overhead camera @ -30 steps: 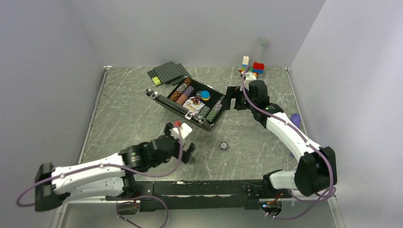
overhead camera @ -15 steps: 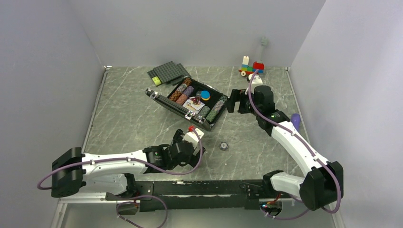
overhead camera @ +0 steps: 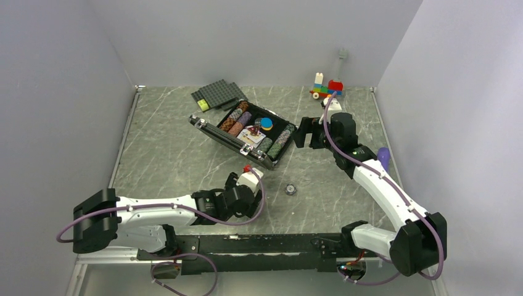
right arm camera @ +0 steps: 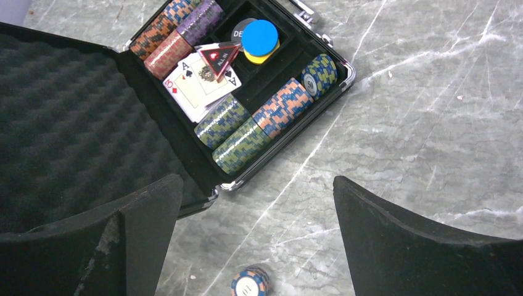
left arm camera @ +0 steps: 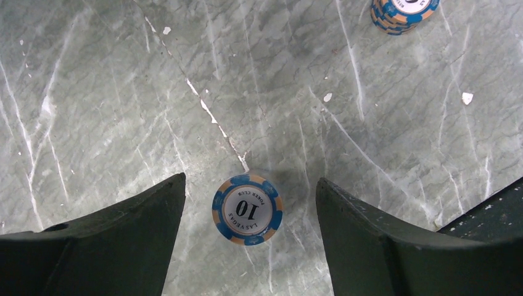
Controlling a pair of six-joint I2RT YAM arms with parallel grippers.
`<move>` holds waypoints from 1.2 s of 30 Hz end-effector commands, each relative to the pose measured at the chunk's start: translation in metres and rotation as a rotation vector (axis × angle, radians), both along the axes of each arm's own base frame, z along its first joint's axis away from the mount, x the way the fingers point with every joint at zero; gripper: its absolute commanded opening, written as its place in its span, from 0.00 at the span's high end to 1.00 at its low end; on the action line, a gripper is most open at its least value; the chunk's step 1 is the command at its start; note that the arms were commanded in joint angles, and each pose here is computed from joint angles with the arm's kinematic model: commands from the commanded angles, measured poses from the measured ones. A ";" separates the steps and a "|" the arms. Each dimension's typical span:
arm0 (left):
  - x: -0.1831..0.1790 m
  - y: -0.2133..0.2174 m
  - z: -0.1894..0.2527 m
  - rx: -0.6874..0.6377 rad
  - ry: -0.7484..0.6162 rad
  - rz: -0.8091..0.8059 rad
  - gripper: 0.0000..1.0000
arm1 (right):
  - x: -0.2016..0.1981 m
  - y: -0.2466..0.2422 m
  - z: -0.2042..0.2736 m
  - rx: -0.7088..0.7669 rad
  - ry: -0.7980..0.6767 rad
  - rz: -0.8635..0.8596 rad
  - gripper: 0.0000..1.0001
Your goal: Pack up texas hold em set
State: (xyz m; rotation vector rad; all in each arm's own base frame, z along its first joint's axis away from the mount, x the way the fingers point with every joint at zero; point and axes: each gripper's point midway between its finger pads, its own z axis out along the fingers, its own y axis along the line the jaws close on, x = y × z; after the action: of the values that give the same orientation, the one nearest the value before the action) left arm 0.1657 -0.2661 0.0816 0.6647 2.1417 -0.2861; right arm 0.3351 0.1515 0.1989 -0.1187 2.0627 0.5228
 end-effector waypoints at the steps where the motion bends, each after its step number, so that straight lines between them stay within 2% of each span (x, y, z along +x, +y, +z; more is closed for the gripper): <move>1: 0.003 0.003 0.000 -0.007 -0.005 0.049 0.21 | -0.001 -0.003 0.013 0.014 -0.038 -0.019 0.04; 13: -0.005 0.005 -0.017 0.006 0.044 0.039 0.37 | -0.002 -0.004 0.010 0.012 -0.030 -0.024 0.04; 19: -0.010 -0.008 -0.011 -0.010 0.046 -0.050 0.75 | -0.012 0.001 0.013 0.034 -0.017 0.008 0.04; 20: -0.010 -0.012 -0.006 -0.017 0.038 -0.069 0.83 | -0.015 0.001 0.013 0.039 -0.013 0.016 0.04; 21: -0.009 -0.015 -0.002 -0.022 0.029 -0.083 0.95 | -0.018 0.002 0.014 0.045 -0.007 0.026 0.03; 22: -0.008 -0.019 0.004 -0.025 0.013 -0.097 1.00 | -0.022 0.003 0.014 0.052 0.001 0.035 0.01; 28: -0.005 -0.045 0.051 -0.142 -0.111 -0.205 1.00 | -0.059 0.015 0.014 0.151 0.094 0.111 0.00; 36: -0.014 -0.058 0.125 -0.445 -0.341 -0.338 1.00 | -0.122 0.048 0.007 0.459 0.247 0.269 0.00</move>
State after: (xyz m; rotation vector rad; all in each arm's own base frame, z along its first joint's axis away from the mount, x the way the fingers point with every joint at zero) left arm 0.1499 -0.2993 0.1272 0.8449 1.8670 -0.5496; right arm 0.2466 0.1783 0.1987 -0.1038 2.1223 0.9254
